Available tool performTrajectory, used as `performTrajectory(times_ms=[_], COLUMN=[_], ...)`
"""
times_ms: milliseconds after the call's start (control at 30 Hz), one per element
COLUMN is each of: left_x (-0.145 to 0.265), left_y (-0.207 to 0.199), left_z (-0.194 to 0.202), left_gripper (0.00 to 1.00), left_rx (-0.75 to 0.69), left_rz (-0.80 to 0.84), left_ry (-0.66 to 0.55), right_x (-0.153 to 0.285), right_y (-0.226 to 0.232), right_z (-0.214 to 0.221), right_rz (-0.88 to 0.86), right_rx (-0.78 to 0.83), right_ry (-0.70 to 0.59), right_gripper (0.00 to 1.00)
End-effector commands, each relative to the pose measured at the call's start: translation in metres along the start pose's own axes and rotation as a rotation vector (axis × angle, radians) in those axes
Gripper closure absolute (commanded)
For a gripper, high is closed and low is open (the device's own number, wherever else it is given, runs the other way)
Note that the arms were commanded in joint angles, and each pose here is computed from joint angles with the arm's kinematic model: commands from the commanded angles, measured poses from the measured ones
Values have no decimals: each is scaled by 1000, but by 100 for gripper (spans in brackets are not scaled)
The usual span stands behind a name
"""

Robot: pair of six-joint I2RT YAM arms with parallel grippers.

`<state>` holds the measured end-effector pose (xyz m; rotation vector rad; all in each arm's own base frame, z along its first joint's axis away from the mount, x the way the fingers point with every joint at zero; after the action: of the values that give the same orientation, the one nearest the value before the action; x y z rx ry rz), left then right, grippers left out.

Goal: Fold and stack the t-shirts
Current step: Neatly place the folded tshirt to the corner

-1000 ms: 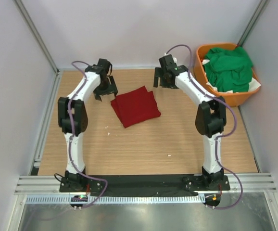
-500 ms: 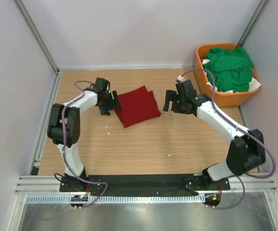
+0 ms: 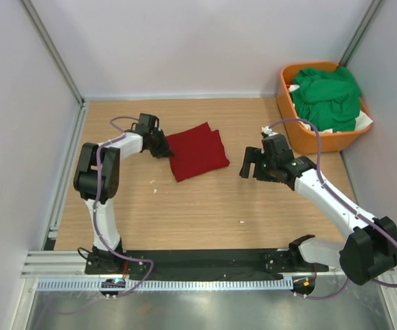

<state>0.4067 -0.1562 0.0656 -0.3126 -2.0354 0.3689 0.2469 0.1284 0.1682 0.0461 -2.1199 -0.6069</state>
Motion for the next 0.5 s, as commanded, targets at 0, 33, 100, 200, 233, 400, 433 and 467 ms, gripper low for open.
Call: performTrajectory(times_ms=[0,33,100,200,233,400,433,467], left_x=[-25,-30,-28,-11,-1,23,35,44], left_y=[6,9,12,33,50,95,95,112], left_z=[7,8,-8,-36,-52,-105,-130,-131], left_gripper=[88,99,100,100,100,100,100,100], left_rx=[-18,-21,-45,-74,-119,-213,-235,-254], left_rz=[4,3,-35,-188,-283,-472,-492,-545], left_ry=[36,51,33,67,98,175,115,156], right_x=[13,14,17,22,22,25,25,26], right_y=[3,2,2,1,0,-3,-4,-3], right_z=[-2,-1,-1,1,4,13,16,18], right_rz=[-35,-34,-39,-51,-57,-84,-79,-89], right_rx=[5,5,5,1,2,19,23,29], right_ry=[-25,-24,-28,-33,-26,-3,15,30], right_gripper=[12,12,12,12,12,12,11,12])
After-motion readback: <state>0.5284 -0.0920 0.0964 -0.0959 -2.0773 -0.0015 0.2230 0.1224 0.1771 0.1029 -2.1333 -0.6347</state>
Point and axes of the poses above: each gripper's point midway between its finger pads, its own x axis back along the fingers, its own y axis along the line the jaws close on, z = x × y, the point moved 5 cm from there along x, back along the fingers, and after that the axes turned 15 degrees about -x, right-handed, at the moved point
